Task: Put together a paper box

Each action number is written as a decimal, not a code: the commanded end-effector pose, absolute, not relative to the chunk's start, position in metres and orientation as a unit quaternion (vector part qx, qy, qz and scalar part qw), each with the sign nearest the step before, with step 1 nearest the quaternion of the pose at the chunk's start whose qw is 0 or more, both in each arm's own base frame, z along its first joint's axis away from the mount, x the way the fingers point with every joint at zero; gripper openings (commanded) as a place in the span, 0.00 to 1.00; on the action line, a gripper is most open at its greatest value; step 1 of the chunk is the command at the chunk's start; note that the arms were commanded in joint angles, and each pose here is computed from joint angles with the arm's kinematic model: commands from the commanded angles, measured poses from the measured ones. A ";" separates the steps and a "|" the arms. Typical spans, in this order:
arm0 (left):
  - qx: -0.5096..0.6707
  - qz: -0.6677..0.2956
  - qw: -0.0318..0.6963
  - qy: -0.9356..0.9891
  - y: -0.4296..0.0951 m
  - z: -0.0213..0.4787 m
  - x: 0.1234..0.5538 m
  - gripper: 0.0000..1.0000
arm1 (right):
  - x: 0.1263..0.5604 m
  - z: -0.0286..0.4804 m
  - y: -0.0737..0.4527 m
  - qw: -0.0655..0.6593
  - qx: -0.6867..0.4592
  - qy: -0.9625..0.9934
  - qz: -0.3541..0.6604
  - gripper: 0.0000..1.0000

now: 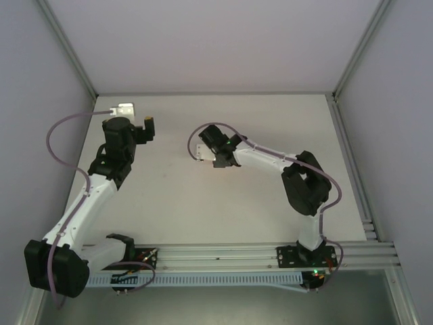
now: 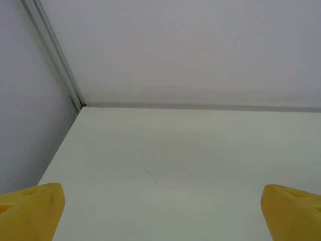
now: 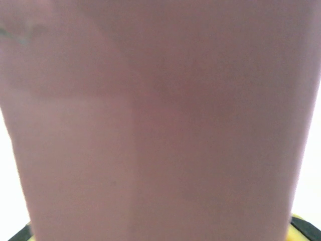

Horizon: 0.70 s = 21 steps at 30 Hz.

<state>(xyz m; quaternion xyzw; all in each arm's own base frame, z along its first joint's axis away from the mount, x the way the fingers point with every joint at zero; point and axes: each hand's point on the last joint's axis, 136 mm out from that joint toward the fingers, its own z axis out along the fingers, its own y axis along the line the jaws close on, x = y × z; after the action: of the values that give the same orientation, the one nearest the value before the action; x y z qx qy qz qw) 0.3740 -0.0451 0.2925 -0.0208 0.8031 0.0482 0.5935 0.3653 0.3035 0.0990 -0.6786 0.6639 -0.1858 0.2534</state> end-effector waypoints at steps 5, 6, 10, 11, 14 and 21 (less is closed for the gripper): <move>-0.034 0.047 0.603 0.795 -0.041 0.302 0.376 1.00 | 0.386 0.087 0.305 0.317 -0.665 0.624 -0.263 0.38; -0.033 0.046 0.603 0.796 -0.042 0.302 0.376 1.00 | 0.386 0.081 0.305 0.319 -0.665 0.621 -0.265 0.39; -0.030 0.046 0.601 0.798 -0.043 0.301 0.377 1.00 | 0.378 0.069 0.305 0.325 -0.658 0.635 -0.241 0.46; -0.030 0.046 0.600 0.798 -0.043 0.301 0.377 1.00 | 0.374 0.067 0.303 0.321 -0.660 0.639 -0.232 0.51; -0.030 0.046 0.597 0.800 -0.044 0.299 0.379 1.00 | 0.362 0.063 0.297 0.308 -0.664 0.646 -0.216 0.67; -0.025 0.047 0.590 0.805 -0.045 0.293 0.382 1.00 | 0.332 0.075 0.282 0.284 -0.659 0.676 -0.167 0.99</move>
<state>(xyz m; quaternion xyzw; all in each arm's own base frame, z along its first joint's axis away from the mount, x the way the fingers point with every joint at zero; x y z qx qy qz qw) 0.3792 -0.0468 0.2800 -0.0167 0.8132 0.0521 0.5794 0.3489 0.2826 0.0563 -0.6660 0.6598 -0.2049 0.2813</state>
